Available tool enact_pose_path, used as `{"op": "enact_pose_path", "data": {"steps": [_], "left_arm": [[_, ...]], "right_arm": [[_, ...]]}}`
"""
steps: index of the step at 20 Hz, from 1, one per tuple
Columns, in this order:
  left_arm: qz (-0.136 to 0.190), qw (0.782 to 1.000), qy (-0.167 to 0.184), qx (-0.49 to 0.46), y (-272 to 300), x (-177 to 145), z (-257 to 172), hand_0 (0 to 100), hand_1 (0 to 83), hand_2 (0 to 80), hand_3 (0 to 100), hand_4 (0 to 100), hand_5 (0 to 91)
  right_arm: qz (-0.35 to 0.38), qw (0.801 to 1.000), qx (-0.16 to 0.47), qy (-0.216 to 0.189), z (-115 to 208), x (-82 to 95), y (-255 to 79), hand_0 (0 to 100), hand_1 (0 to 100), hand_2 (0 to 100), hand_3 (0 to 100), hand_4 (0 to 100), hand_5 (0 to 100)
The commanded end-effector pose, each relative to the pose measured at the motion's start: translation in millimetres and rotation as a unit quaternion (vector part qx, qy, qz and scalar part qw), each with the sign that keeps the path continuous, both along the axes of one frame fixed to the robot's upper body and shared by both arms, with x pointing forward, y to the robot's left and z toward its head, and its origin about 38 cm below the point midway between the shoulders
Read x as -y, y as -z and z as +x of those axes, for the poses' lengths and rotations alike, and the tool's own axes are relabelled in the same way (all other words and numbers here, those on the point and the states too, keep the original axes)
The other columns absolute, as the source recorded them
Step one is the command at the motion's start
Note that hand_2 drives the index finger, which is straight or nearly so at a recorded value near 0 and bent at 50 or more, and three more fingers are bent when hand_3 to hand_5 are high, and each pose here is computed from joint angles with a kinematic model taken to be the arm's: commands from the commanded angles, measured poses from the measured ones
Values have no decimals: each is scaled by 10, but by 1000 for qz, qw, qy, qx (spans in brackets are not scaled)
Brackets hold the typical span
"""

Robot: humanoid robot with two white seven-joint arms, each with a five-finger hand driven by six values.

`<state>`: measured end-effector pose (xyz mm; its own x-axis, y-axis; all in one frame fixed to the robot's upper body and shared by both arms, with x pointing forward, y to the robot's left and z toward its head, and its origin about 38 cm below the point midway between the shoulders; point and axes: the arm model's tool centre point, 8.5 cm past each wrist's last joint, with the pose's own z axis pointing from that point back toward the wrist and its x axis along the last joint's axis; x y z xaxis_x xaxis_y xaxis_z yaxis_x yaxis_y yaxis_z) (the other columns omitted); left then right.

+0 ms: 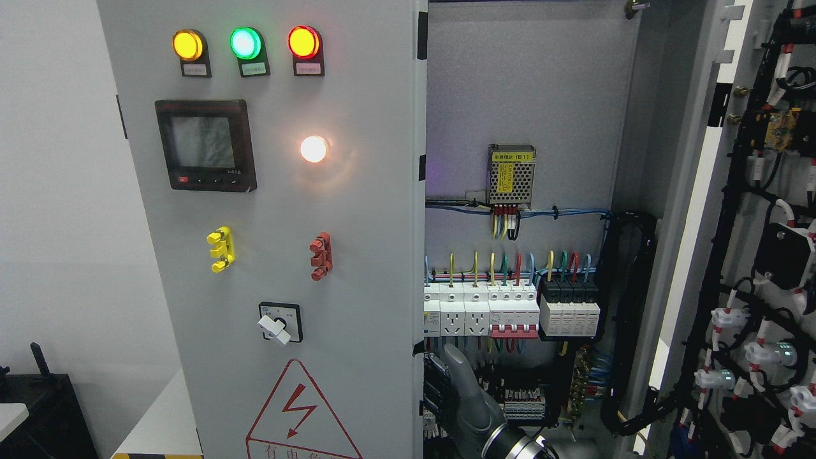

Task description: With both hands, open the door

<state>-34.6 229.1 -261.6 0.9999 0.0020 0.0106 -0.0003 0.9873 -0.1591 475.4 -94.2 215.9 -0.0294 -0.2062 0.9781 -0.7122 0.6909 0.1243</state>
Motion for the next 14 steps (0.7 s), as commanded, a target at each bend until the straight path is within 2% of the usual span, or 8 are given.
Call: {"op": "enact_pose_path", "data": {"steps": [1,14], "left_arm": [[1,1000,-20,9,5,-4,59,0,0,0,0,42,0],[1,1000,-20,9,5,-4,59,0,0,0,0,43,0]], "right_arm": [[13,1000,0,-12,-34,-21,-32,0,0,0,0,0,0],[21,996,14,-82,-229,-260,-90,0,0,0,0,0,0]]}}
